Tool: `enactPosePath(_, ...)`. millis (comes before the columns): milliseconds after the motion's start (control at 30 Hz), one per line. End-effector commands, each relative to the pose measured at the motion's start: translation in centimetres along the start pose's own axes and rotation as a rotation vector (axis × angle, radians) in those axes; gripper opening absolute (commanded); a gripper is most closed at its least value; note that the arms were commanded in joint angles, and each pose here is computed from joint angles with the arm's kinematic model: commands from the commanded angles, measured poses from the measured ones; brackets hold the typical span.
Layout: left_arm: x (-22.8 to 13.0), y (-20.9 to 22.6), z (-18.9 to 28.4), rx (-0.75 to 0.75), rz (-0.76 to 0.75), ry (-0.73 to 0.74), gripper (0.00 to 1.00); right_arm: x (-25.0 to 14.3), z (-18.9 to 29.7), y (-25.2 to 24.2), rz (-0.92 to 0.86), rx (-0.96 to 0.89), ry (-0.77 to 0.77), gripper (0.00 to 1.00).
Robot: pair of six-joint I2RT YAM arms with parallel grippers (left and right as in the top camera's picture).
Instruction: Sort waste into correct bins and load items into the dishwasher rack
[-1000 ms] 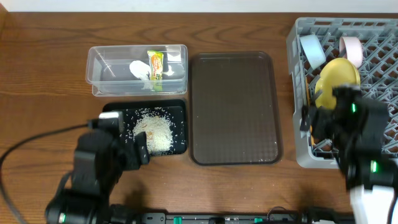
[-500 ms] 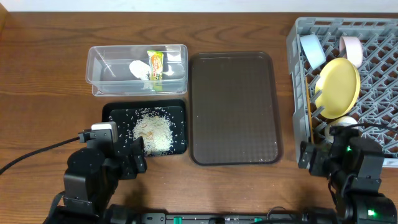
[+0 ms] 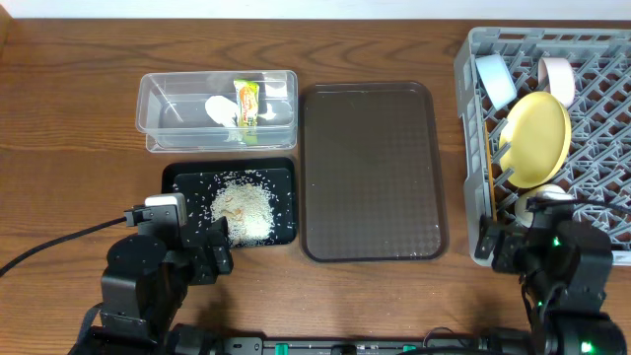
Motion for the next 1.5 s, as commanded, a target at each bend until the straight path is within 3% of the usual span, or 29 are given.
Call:
enactPosePath(0, -0.2, 0.0, -0.2, -0.001, -0.009, 0.008, 0.92, -0.4, 0.0, 0.3, 0.036, 0.066, -0.101, 0.99)
enactPosePath(200, -0.2, 0.0, -0.2, -0.001, -0.009, 0.008, 0.92, -1.8, -1.1, 1.3, 0.088, 0.271, -0.401, 0.99)
enactPosePath(433, -0.2, 0.0, -0.2, -0.001, -0.009, 0.008, 0.92, -3.5, -2.7, 1.5, 0.112, 0.368, -0.572, 0.99)
enactPosePath(700, -0.2, 0.0, -0.2, -0.001, -0.009, 0.008, 0.92, -5.4, -5.5, 0.5, 0.099, 0.316, -0.547, 0.99)
enactPosePath(1467, -0.2, 0.0, -0.2, -0.001, -0.009, 0.008, 0.93, -5.4, -5.6, 0.3, 0.092, 0.297, -0.549, 0.99)
Point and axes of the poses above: each gripper's point midway between its finger pads, its own z axis back along the fingers, its own y axis along the line the jaws close on, x = y × z, the point moved 8 cm from there along z, back along the fingers, and after that the axes turned 13 degrees about -z, right-handed, at the moved point
